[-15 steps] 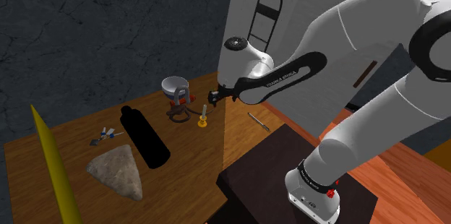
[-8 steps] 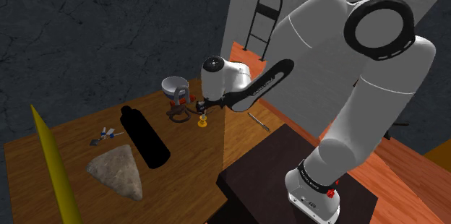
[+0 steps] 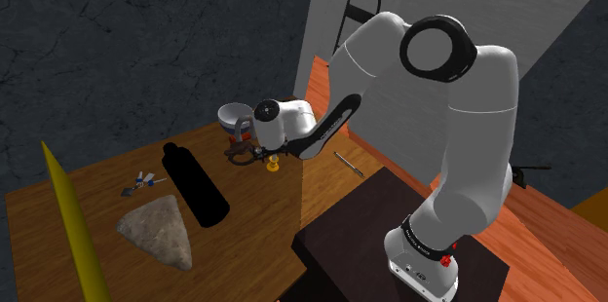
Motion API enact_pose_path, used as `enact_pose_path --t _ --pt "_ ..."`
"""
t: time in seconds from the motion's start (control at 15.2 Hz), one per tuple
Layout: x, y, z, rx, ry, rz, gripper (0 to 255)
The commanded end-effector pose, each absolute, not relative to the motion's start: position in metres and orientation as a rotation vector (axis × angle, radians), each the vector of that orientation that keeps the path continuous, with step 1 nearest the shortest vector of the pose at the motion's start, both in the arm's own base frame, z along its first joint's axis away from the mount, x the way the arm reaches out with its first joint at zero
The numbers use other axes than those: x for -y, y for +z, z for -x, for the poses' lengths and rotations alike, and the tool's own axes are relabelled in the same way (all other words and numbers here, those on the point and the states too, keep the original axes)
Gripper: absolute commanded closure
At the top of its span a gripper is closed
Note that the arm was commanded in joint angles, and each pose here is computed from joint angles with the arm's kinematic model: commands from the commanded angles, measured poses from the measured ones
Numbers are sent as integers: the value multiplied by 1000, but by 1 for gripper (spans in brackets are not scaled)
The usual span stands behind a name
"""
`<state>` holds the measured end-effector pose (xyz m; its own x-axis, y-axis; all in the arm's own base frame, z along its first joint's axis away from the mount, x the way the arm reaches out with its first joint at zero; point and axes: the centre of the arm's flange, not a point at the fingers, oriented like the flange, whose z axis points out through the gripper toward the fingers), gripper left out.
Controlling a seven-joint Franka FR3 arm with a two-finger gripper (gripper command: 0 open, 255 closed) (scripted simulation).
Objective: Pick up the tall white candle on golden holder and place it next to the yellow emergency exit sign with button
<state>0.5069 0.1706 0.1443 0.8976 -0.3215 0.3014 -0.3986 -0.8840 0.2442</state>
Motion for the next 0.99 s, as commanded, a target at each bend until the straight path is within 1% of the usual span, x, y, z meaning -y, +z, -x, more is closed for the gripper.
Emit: enact_pose_path --t 0.0,0.33,0.79,0.86,0.92 --pt "-168 134 -509 538 368 -2759 0" --pt "-160 112 -514 538 368 -2759 0" --pt "-160 112 -514 538 368 -2759 0" --pt "-160 112 -514 538 368 -2759 255" --pt "-160 112 -514 538 368 -2759 255"
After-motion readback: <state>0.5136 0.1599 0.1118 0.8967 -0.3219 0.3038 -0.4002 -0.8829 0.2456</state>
